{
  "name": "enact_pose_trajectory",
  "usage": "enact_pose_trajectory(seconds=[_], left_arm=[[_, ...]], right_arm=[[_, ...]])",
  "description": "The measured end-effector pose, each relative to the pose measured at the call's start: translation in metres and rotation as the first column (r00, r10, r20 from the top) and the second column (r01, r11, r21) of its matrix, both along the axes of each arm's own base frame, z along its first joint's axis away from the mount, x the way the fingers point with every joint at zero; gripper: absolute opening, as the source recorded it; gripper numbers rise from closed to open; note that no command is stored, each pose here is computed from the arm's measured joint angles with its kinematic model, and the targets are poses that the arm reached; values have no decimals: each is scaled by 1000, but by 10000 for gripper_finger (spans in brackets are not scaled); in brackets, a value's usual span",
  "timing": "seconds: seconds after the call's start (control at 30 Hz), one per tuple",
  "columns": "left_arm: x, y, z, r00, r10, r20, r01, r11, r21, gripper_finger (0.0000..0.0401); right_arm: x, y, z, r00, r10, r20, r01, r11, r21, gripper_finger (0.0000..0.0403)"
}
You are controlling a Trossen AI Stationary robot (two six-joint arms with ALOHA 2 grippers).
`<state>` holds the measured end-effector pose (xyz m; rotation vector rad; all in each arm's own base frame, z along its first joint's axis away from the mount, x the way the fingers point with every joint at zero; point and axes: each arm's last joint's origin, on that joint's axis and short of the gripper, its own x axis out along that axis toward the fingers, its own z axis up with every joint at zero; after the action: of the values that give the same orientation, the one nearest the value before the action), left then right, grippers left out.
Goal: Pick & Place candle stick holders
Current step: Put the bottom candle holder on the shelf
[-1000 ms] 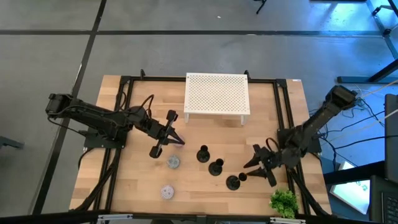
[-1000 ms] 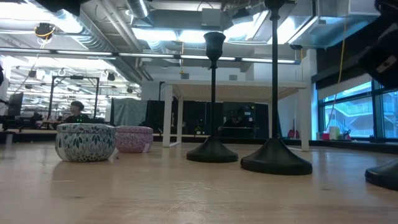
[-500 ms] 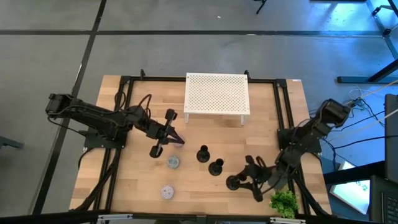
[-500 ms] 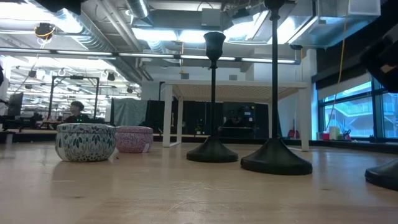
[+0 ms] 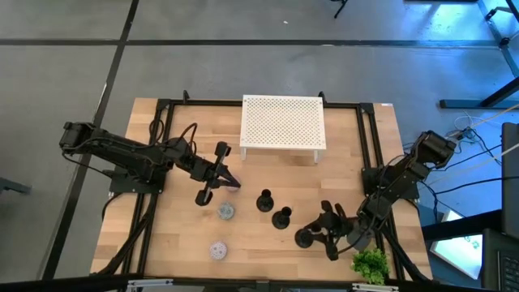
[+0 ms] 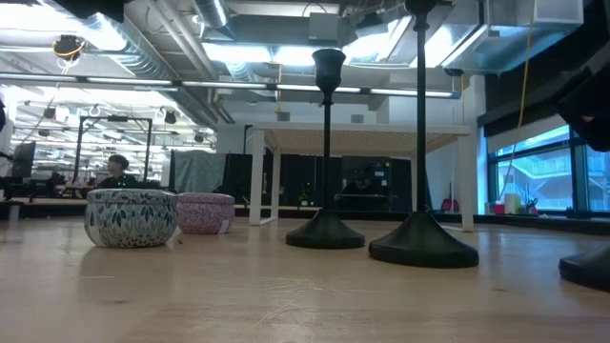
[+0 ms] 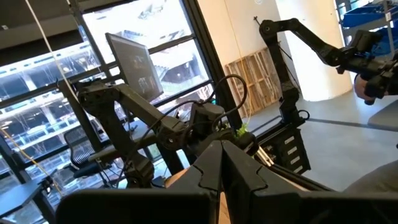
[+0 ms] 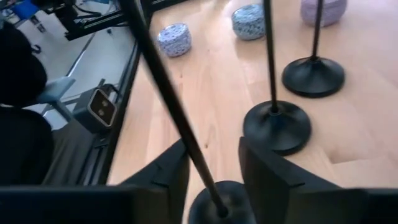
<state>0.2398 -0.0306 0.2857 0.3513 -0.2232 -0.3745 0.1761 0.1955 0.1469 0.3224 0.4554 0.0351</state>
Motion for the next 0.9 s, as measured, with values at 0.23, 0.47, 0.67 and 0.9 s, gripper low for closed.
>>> enact_pose_trajectory(seconds=[0.23, 0.47, 0.67, 0.9], left_arm=[[0, 0, 0, 1000, -2, -5, 2, 1000, -10, 4], [0, 0, -1, 1000, -3, -13, 2, 1000, -13, 4], [0, 0, -1, 1000, -4, -21, 3, 1000, -19, 4], [0, 0, -2, 1000, -4, -28, 3, 1000, -19, 4]], right_arm=[[1, -4, -2, 1000, -24, -17, 24, 1000, -20, 31], [5, -7, -2, 999, -46, -19, 46, 999, -12, 14], [11, -2, 16, 998, -65, -9, 65, 997, -31, 14], [18, 2, 73, 984, -179, 2, 176, 968, -181, 14]])
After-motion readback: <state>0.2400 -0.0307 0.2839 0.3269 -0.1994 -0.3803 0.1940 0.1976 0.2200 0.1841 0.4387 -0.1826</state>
